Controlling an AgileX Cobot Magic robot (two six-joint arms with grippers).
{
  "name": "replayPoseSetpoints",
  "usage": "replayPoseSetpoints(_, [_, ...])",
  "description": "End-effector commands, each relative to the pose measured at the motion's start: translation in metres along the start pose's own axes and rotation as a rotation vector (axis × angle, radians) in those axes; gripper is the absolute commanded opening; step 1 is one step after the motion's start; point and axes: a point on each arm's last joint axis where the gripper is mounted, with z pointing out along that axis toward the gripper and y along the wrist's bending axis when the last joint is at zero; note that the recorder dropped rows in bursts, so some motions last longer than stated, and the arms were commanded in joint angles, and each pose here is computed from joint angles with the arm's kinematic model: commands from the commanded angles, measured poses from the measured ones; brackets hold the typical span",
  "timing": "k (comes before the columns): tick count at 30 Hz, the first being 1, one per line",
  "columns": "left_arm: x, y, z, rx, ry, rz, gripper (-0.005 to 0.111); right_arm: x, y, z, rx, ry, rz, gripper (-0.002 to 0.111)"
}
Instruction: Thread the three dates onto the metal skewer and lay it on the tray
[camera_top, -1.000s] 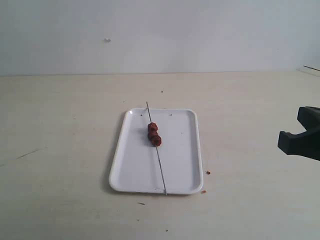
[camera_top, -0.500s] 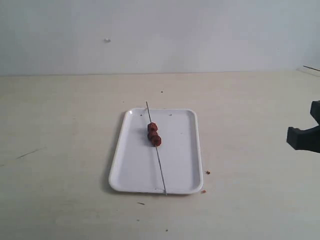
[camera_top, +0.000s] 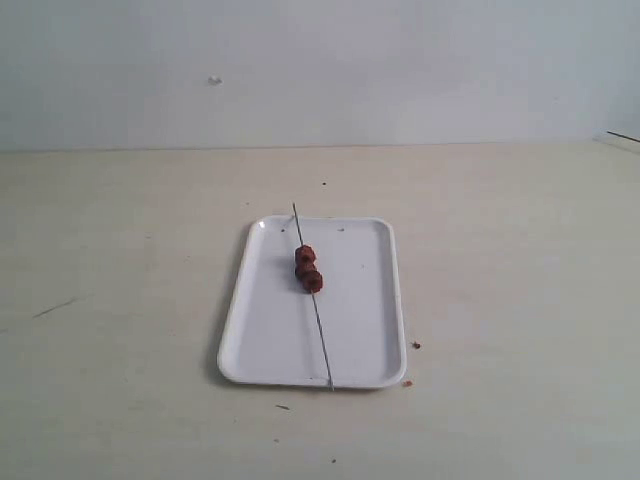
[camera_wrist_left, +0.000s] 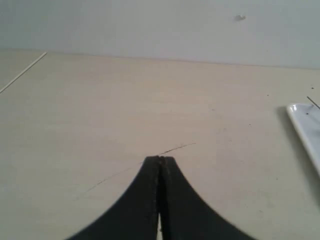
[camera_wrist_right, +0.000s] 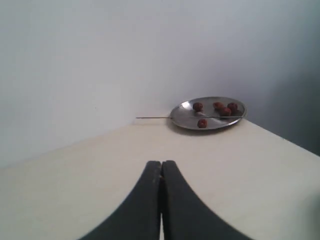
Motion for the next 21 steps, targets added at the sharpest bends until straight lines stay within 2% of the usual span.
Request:
replayPoseSetpoints(1, [0.0,0.0,0.0,-0.003,-0.01,-0.002,0.0,-0.004,-0.001,-0.007,-0.022,-0.066,0.011,0.0])
replayPoseSetpoints(9, [0.0,0.0,0.0,-0.003,-0.01,-0.002,0.0,-0.002,0.004,-0.008,-0.084,-0.052,0.015,0.0])
replayPoseSetpoints(15, [0.0,0.0,0.0,-0.003,-0.01,-0.002,0.0,0.005,0.003,-0.008,-0.065,0.042,0.105,0.0])
replayPoseSetpoints(17, [0.0,0.0,0.0,-0.003,-0.01,-0.002,0.0,0.005,0.006,-0.008,-0.097,0.053,-0.011,0.0])
replayPoseSetpoints(21, [0.0,0.0,0.0,-0.003,-0.01,-0.002,0.0,0.003,0.02,-0.011,-0.254,0.029,-0.121,0.0])
